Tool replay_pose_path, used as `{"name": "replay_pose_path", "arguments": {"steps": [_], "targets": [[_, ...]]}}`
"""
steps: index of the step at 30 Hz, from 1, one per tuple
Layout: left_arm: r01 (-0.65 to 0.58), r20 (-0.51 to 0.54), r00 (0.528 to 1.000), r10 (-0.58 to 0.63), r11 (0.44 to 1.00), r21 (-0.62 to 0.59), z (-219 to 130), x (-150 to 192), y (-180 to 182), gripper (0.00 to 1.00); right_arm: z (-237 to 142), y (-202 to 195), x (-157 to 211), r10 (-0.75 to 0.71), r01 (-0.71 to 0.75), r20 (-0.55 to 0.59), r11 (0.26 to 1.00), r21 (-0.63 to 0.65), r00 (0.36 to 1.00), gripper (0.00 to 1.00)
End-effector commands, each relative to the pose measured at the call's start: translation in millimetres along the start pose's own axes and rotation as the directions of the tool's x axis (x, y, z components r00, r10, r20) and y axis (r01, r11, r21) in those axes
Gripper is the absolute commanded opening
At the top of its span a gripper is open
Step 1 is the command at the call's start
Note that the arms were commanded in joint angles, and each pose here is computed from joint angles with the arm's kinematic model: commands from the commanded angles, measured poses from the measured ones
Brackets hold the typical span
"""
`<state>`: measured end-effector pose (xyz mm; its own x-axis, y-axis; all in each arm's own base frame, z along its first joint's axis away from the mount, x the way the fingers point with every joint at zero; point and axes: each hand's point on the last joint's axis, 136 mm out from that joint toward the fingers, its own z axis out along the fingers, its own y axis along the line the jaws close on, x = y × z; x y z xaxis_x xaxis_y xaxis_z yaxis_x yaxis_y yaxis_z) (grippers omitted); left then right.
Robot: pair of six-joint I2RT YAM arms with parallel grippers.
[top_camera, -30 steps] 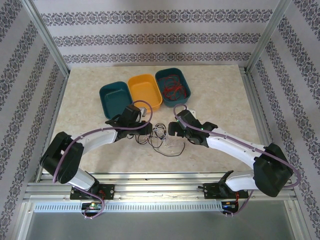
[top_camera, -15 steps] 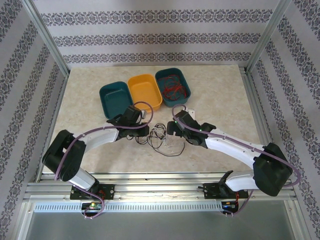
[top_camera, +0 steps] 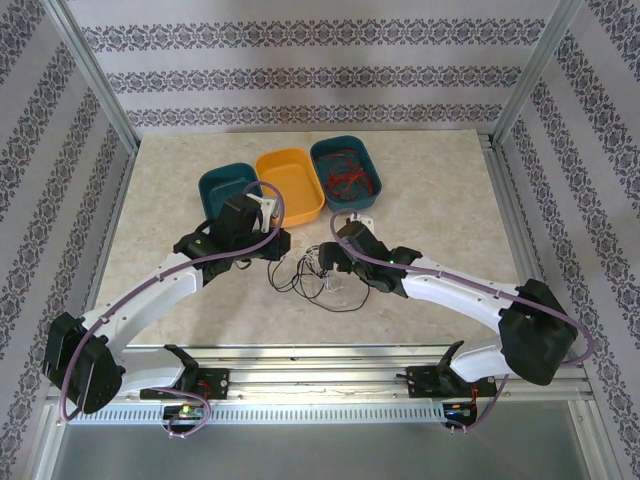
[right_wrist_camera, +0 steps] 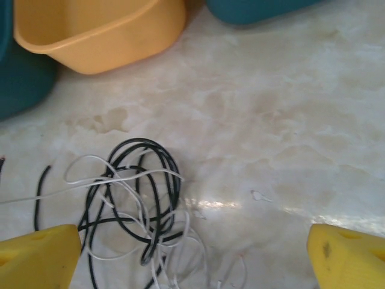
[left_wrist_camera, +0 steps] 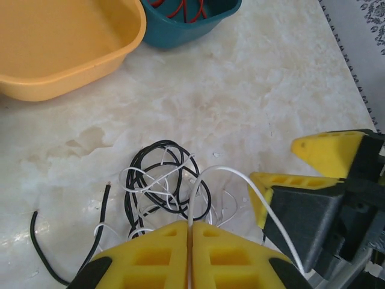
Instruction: Untangle the cables
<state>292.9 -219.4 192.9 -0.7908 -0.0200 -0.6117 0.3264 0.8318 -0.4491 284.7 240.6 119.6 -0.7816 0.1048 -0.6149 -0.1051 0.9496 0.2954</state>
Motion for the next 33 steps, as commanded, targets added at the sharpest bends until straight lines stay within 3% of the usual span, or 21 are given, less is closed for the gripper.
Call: {"name": "replay_pose_path", "arguments": {"steps": [1,6,15,25,33], "targets": [[-0.034,0.020,0.999,0.034,0.999,-0.003,-16.8,-11.8,-4.6,0.06,-0.6,26.3,-4.5,-0.022,0.025,0.025,0.994,-0.106,0.999,0.94],[-0.062,0.102,0.993,0.053,0.995,0.081,-37.2,-37.6,-30.5,0.04,-1.2,32.2,-1.2,-0.020,0.026,0.041,0.988,-0.150,0.999,0.91],[-0.106,0.290,0.955,0.069,0.988,0.116,-75.2,-87.0,-56.3,0.03,-14.9,47.3,-1.2,-0.067,0.100,0.136,0.963,-0.249,0.988,0.86],[-0.148,0.397,0.913,0.093,0.983,0.112,-102.5,-120.2,-72.3,0.02,-30.9,29.2,-8.4,-0.047,0.090,0.210,0.975,-0.201,0.977,0.86],[-0.222,0.505,0.857,0.099,0.957,0.189,-143.5,-155.4,-108.2,0.00,-28.1,22.3,-4.3,-0.047,0.085,0.206,0.980,-0.179,0.977,0.88]]}}
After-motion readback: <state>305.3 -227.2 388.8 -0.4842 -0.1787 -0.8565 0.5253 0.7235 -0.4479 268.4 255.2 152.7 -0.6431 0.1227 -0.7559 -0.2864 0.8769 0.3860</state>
